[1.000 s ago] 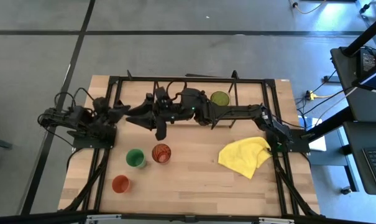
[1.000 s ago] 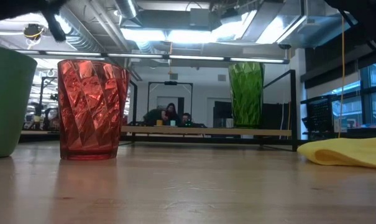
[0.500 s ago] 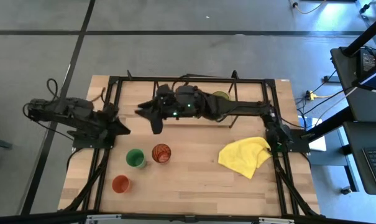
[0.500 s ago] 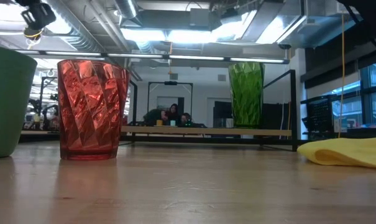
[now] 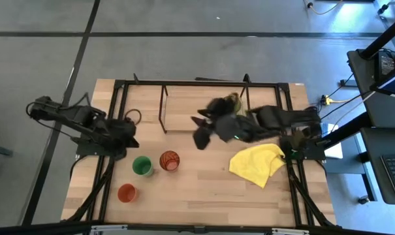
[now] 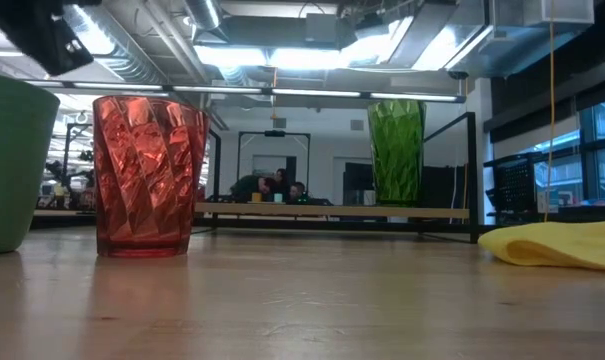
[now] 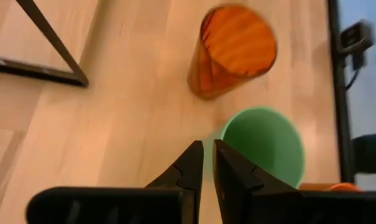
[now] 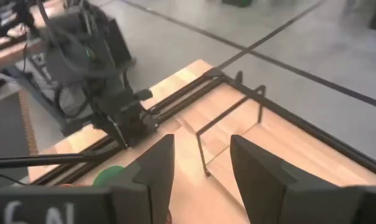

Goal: Stack small to large cups/mugs on shelf
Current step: Put the green cup on the shelf

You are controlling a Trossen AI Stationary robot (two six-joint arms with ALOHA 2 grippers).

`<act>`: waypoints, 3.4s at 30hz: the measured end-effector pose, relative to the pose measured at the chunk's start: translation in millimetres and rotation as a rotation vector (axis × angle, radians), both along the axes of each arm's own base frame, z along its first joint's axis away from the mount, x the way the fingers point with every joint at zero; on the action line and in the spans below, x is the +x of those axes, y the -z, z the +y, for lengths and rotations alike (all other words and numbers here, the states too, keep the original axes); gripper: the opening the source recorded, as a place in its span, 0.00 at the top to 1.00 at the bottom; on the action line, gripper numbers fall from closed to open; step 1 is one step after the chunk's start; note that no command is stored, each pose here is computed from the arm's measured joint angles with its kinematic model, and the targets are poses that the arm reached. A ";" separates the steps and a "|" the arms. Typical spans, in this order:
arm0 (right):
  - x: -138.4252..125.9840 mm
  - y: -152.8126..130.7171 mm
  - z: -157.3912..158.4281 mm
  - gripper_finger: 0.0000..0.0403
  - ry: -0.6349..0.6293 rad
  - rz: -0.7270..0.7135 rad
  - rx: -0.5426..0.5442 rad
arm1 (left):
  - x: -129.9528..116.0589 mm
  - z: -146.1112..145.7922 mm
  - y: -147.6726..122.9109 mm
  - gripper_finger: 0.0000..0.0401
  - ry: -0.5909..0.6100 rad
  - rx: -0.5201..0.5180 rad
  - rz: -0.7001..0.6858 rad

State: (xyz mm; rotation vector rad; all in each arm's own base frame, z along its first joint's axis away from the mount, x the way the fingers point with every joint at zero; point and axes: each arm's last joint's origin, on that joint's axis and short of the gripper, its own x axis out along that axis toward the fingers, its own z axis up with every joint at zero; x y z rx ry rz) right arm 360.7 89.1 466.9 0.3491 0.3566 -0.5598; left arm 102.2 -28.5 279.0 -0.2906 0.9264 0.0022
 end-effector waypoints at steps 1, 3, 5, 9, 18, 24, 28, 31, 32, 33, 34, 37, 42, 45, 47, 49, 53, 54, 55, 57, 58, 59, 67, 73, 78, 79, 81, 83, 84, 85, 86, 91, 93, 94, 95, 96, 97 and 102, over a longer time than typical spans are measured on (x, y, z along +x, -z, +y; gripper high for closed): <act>-6.9 -2.7 4.5 0.61 0.016 -0.005 -0.004 | 1.4 -1.3 4.4 0.93 0.003 0.002 0.017; -19.8 -6.4 14.1 0.61 0.035 -0.011 -0.006 | 3.3 -4.7 11.3 0.93 0.012 -0.004 0.037; -30.5 -9.4 21.8 0.61 0.057 -0.026 -0.001 | 3.0 -8.1 12.4 0.93 0.031 -0.016 0.033; -45.7 -9.5 32.8 0.61 0.080 -0.022 0.009 | 3.2 -14.0 10.5 0.93 0.052 -0.050 0.010; -54.5 -0.5 41.1 0.61 0.098 0.025 0.045 | 3.5 -27.7 12.2 0.79 0.097 -0.106 0.042; -54.4 -0.5 41.2 0.61 0.094 0.029 0.038 | 11.3 -32.0 18.2 0.72 0.082 -0.013 0.064; -54.4 -0.5 41.2 0.61 0.093 0.030 0.037 | 20.2 -37.0 25.8 0.72 0.084 0.021 0.121; -54.4 -0.6 41.2 0.61 0.093 0.030 0.037 | 25.7 -39.9 31.0 0.72 0.096 0.054 0.154; -54.4 -0.6 41.2 0.61 0.093 0.030 0.037 | 27.5 -40.8 32.7 0.72 0.098 0.065 0.165; -54.4 -0.6 41.2 0.61 0.093 0.030 0.037 | 29.1 -41.5 34.3 0.72 0.100 0.079 0.173; -54.4 -0.6 41.2 0.61 0.093 0.030 0.037 | 30.9 -42.2 36.0 0.72 0.103 0.099 0.180; -54.2 -0.7 41.3 0.61 0.093 0.028 0.039 | 35.5 -44.0 40.7 0.72 0.098 0.137 0.203; -54.1 -0.7 41.5 0.61 0.088 0.029 0.043 | 42.1 -47.1 48.3 0.72 0.096 0.178 0.244; -54.1 -0.7 41.5 0.61 0.087 0.030 0.042 | 44.9 -48.6 51.9 0.74 0.100 0.191 0.266; -54.1 -0.7 41.5 0.61 0.086 0.031 0.042 | 46.0 -49.3 53.2 0.77 0.103 0.193 0.273; -54.4 -0.7 42.2 0.61 0.084 0.031 0.042 | 47.0 -49.9 53.3 0.83 0.112 0.195 0.267; -55.7 -0.6 45.1 0.61 0.076 0.030 0.045 | 49.2 -48.1 52.6 0.97 0.096 0.184 0.256; -56.1 -0.7 46.2 0.61 0.073 0.029 0.045 | 49.9 -47.0 51.6 0.98 0.086 0.182 0.254; -56.8 -0.7 47.6 0.61 0.068 0.029 0.045 | 50.6 -45.7 50.2 0.98 0.077 0.185 0.255; -57.8 -0.6 49.8 0.61 0.063 0.027 0.049 | 51.8 -42.1 43.9 0.99 0.060 0.201 0.260; -58.5 -0.6 51.3 0.61 0.063 0.023 0.056 | 53.0 -39.9 38.6 0.99 0.056 0.212 0.256; -58.9 -0.6 52.0 0.61 0.065 0.019 0.062 | 54.5 -37.5 31.9 0.99 0.050 0.220 0.250; -67.3 -0.8 64.1 0.61 0.081 -0.013 0.038 | 72.4 -13.0 -64.9 0.99 -0.017 0.225 -0.003; -77.0 0.4 74.1 0.61 0.119 -0.051 0.037 | 96.2 6.0 -108.6 1.00 -0.064 0.333 -0.073; -85.1 0.8 84.9 0.61 0.114 -0.077 0.060 | 123.2 15.2 -121.8 1.00 -0.009 0.433 -0.048; -87.7 2.0 86.6 0.61 0.115 -0.072 0.065 | 131.3 17.5 -123.7 1.00 0.002 0.441 -0.062; -90.9 7.3 90.6 0.61 0.135 -0.074 0.063 | 152.3 23.7 -123.2 1.00 0.025 0.443 -0.074; -94.0 14.3 95.6 0.61 0.155 -0.075 0.062 | 173.7 34.0 -115.1 1.00 0.043 0.459 -0.025; -94.8 17.8 97.9 0.61 0.163 -0.078 0.066 | 184.1 40.4 -110.9 1.00 0.048 0.474 0.003; -95.4 20.9 100.3 0.61 0.171 -0.087 0.072 | 193.6 47.8 -107.9 1.00 0.044 0.482 0.021; -95.7 23.9 102.6 0.61 0.177 -0.092 0.074 | 201.9 55.9 -105.6 1.00 0.042 0.474 0.036; -94.6 36.6 112.8 0.61 0.189 -0.119 0.112 | 232.7 100.4 -98.4 1.00 0.049 0.346 0.029; -92.9 42.4 116.9 0.61 0.193 -0.133 0.119 | 243.5 119.4 -92.0 1.00 0.021 0.334 0.048; -92.7 45.1 118.8 0.61 0.195 -0.136 0.122 | 248.3 128.0 -89.1 1.00 0.013 0.314 0.050; -91.4 47.9 120.3 0.61 0.199 -0.145 0.123 | 253.1 136.4 -84.8 1.00 0.005 0.296 0.056; -89.7 50.2 121.7 0.61 0.203 -0.160 0.128 | 257.0 143.6 -81.4 1.00 -0.003 0.283 0.061; -88.3 52.9 122.8 0.61 0.207 -0.170 0.126 | 261.5 149.7 -77.3 1.00 -0.012 0.278 0.070; -83.6 61.1 126.9 0.61 0.212 -0.191 0.132 | 279.8 170.7 -53.8 1.00 -0.024 0.234 0.121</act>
